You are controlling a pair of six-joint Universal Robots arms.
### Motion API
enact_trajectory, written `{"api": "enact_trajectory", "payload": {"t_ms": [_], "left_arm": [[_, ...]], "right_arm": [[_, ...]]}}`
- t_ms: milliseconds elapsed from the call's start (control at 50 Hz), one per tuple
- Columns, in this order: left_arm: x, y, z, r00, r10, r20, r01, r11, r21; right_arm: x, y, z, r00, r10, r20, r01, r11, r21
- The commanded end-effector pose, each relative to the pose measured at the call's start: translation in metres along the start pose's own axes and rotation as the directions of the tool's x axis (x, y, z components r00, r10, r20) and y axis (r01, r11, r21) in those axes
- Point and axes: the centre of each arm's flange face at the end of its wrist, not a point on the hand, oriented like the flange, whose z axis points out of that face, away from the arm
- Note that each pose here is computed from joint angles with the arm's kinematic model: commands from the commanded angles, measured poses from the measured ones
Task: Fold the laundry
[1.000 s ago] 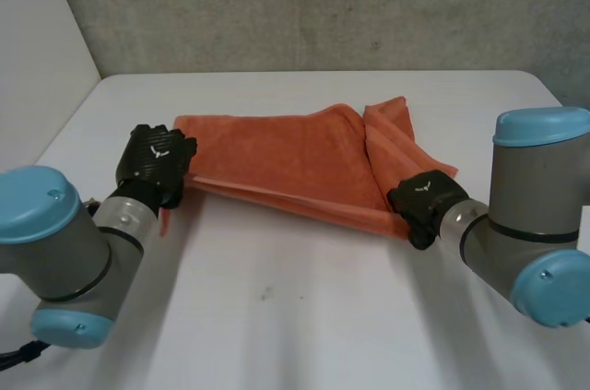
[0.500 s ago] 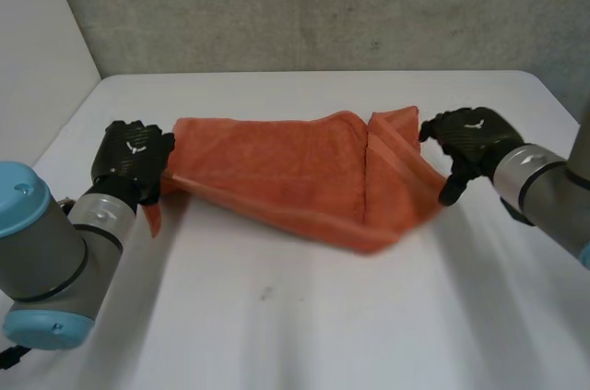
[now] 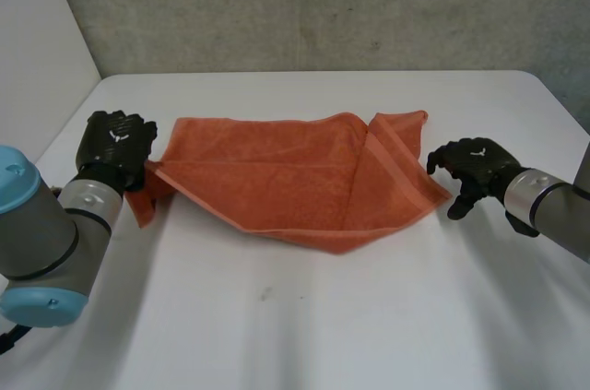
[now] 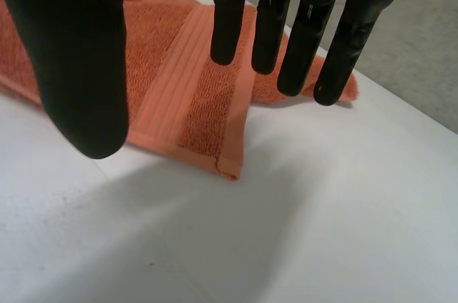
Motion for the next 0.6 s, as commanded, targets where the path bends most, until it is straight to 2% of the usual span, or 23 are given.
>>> {"api": "enact_trajectory", "payload": {"t_ms": [20,600], "left_arm": [[-0.002,0.004,0.002,1.0,-0.002,0.004,0.002,1.0,-0.012],[0.002,0.008,0.0,1.0,-0.002,-0.007,0.002,1.0,-0.025]], "right_arm": [[-0.002,0.013,0.018,0.994,-0.102,0.045,0.101,0.995,0.015],[0.0,0.021,0.055,0.989,-0.143,0.045,0.141,0.989,0.043]]}}
